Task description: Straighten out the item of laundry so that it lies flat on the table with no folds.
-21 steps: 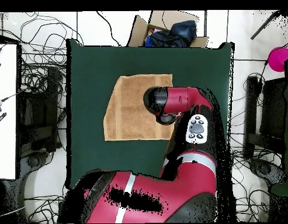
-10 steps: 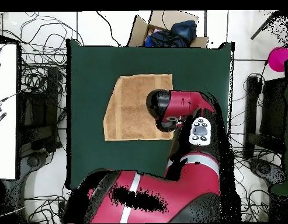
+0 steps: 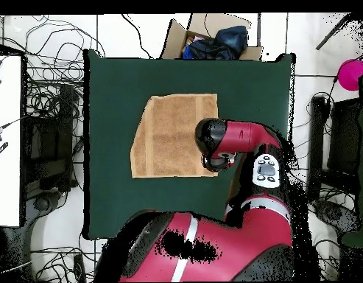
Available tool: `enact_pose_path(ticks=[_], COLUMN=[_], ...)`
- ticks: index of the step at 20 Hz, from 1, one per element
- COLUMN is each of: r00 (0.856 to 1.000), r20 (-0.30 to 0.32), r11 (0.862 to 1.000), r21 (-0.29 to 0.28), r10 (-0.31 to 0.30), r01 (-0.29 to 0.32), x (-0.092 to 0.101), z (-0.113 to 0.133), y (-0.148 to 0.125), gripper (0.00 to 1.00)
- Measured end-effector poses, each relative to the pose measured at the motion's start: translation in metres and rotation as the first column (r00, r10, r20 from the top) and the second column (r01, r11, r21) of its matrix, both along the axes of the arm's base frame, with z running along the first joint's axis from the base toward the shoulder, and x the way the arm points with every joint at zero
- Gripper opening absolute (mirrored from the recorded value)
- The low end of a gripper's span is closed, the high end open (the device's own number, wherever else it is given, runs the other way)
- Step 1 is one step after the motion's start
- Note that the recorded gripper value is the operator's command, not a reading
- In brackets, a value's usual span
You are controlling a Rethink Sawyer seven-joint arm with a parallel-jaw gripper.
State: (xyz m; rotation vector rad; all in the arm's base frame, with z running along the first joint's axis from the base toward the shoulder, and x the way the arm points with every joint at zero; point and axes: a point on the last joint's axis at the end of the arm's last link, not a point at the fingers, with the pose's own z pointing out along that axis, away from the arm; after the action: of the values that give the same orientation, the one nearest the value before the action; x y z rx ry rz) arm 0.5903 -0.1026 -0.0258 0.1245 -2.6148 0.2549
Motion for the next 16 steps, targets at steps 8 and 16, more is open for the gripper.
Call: enact_pose_path(ticks=[8,16], r00=[0.990,0.971], r20=[0.132,0.226], r11=[0.997,0.991], r21=[0.075,0.125], r10=[-0.042,-0.074], r01=[0.032,0.046], x=[0.006,0.008], z=[-0.025,-0.034], y=[-0.003,-0.001], gripper=[0.00,0.00])
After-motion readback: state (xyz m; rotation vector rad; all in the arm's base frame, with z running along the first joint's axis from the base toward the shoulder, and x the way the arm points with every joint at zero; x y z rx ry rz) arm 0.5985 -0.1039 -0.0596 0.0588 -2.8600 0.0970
